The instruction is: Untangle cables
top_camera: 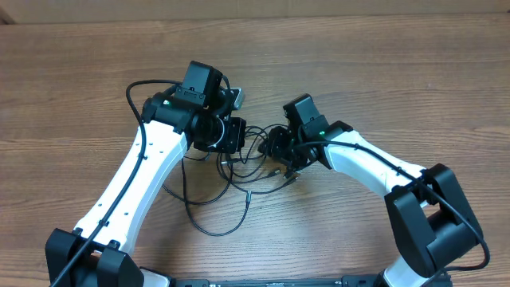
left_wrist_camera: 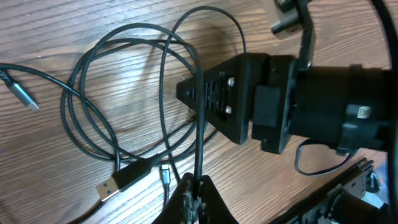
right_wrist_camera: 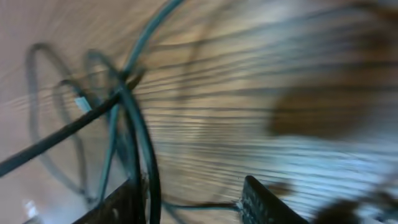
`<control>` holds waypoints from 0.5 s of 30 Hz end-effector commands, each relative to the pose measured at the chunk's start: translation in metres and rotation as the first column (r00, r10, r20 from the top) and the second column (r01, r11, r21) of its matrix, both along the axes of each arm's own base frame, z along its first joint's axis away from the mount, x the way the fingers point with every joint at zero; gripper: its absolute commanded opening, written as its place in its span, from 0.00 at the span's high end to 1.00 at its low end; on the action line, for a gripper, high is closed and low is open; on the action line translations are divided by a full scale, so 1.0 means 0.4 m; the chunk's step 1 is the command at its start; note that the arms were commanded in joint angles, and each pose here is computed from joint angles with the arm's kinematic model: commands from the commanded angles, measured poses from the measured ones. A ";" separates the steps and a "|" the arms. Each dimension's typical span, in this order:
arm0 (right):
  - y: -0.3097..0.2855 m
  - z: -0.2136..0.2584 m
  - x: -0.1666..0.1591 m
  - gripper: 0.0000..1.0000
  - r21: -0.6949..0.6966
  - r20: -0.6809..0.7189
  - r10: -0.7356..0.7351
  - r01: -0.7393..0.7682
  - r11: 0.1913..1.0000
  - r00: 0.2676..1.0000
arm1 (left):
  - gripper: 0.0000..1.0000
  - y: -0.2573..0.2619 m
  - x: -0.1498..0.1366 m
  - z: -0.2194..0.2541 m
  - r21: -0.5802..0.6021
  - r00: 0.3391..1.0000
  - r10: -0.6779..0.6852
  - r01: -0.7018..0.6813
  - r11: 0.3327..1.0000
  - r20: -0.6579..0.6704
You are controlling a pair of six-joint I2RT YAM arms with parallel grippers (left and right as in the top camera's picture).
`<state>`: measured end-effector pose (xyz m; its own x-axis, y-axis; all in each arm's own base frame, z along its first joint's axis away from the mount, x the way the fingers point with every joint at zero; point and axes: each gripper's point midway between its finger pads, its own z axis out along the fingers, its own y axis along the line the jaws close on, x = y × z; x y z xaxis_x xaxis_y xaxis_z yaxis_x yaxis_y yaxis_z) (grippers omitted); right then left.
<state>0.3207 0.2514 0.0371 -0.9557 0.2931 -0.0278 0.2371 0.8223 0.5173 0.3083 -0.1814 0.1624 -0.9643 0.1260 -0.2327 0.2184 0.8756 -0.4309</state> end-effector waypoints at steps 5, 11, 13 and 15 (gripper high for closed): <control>-0.125 -0.039 0.018 0.68 -0.265 0.035 -0.140 0.145 0.953 0.989 | 0.96 -0.003 0.003 0.011 -0.026 1.000 -0.015 0.016 1.000 0.011; -0.149 -0.050 0.014 0.92 -0.309 0.043 -0.152 0.158 0.938 0.987 | 0.96 -0.002 0.016 0.149 -0.058 0.990 -0.008 0.016 0.998 0.142; -0.149 -0.052 0.012 0.93 -0.308 0.042 -0.155 0.160 0.938 0.987 | 0.96 -0.001 0.011 0.199 -0.072 0.983 -0.006 0.019 0.997 0.184; -0.150 -0.053 0.012 0.93 -0.309 0.042 -0.155 0.160 0.938 0.987 | 0.96 0.002 0.002 0.251 -0.088 0.973 -0.002 0.023 0.996 0.233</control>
<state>0.3210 0.1958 0.0165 -0.9051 0.4040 -0.1327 0.3609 0.8949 0.2626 0.3101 -0.1841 0.2085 -0.9406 0.1187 -0.3181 0.2593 0.8559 -0.4474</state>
